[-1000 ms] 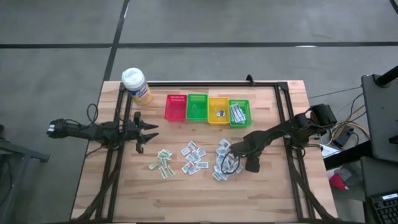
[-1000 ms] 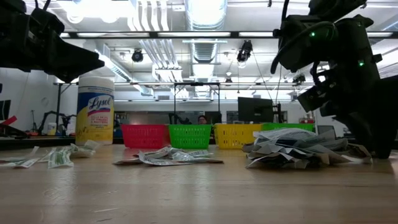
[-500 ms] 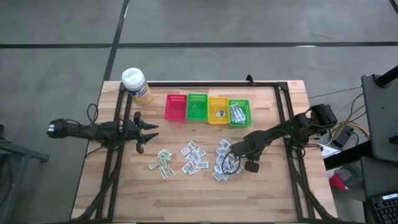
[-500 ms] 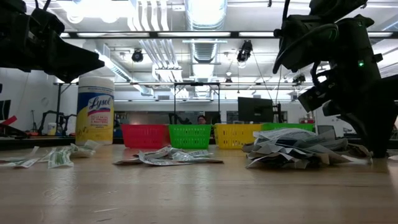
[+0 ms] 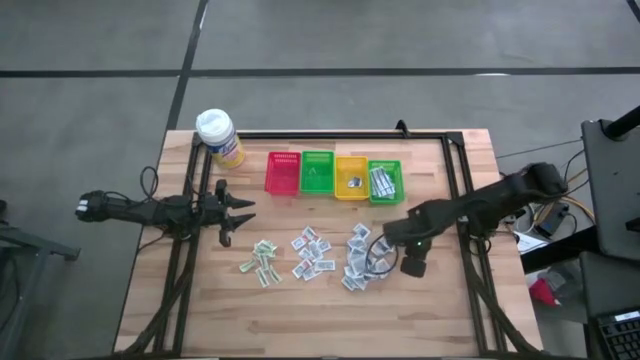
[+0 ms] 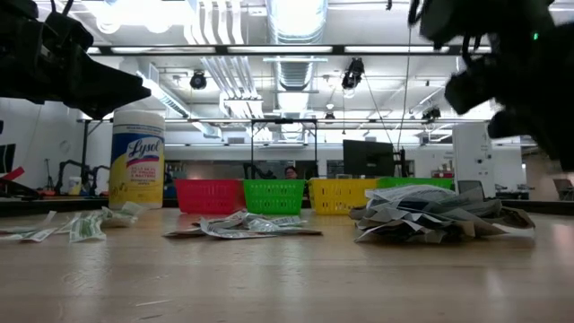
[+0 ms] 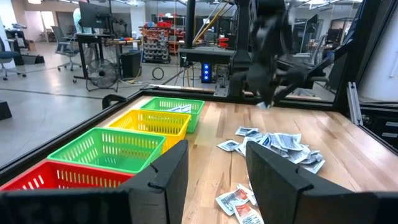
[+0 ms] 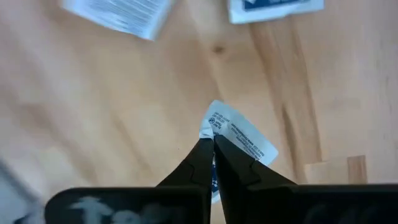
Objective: Pick & Place First Aid Supplies
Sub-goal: Put the blue alcohol pad into the yellow bin
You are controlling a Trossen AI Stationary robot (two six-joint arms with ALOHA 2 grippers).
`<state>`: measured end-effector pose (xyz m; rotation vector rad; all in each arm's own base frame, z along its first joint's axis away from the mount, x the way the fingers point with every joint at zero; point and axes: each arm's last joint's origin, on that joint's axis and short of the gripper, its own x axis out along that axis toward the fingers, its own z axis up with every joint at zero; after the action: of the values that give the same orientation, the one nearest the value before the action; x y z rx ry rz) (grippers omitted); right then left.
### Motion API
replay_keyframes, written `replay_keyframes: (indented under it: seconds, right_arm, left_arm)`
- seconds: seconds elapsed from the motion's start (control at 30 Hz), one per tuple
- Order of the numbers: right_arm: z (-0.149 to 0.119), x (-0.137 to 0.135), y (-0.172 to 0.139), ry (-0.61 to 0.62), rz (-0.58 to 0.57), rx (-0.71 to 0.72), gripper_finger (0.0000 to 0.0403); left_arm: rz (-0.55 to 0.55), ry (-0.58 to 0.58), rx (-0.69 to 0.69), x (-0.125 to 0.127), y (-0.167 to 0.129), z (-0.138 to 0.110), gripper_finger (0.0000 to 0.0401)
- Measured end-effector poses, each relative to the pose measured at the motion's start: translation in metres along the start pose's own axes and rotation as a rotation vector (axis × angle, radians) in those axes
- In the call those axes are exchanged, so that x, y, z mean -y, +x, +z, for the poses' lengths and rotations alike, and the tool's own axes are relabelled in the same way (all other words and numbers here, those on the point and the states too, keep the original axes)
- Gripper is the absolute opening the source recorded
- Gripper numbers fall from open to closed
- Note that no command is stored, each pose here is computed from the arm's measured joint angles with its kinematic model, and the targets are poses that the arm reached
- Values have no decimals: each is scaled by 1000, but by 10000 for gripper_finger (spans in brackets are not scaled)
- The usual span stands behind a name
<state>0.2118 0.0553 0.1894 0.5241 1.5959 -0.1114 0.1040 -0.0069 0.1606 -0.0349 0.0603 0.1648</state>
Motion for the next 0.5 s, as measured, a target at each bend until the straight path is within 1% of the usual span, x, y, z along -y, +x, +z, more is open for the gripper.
replay_keyframes:
  seconds: [0.13, 0.27, 0.4, 0.5]
  right_arm:
    - [-13, 1, -24, 12, 86, 94, 8]
    - [-23, 2, -50, -6, 203, 242, 8]
    - [-24, 0, -76, -61, 353, 467, 8]
    - [-23, 0, -96, -105, 433, 667, 8]
  left_arm:
    - [0, 0, -2, 0, 0, 0, 158]
    - [0, 0, -2, 0, 0, 0, 158]
    - [0, -1, -2, 0, 0, 0, 158]
    - [0, -1, -2, 0, 0, 0, 158]
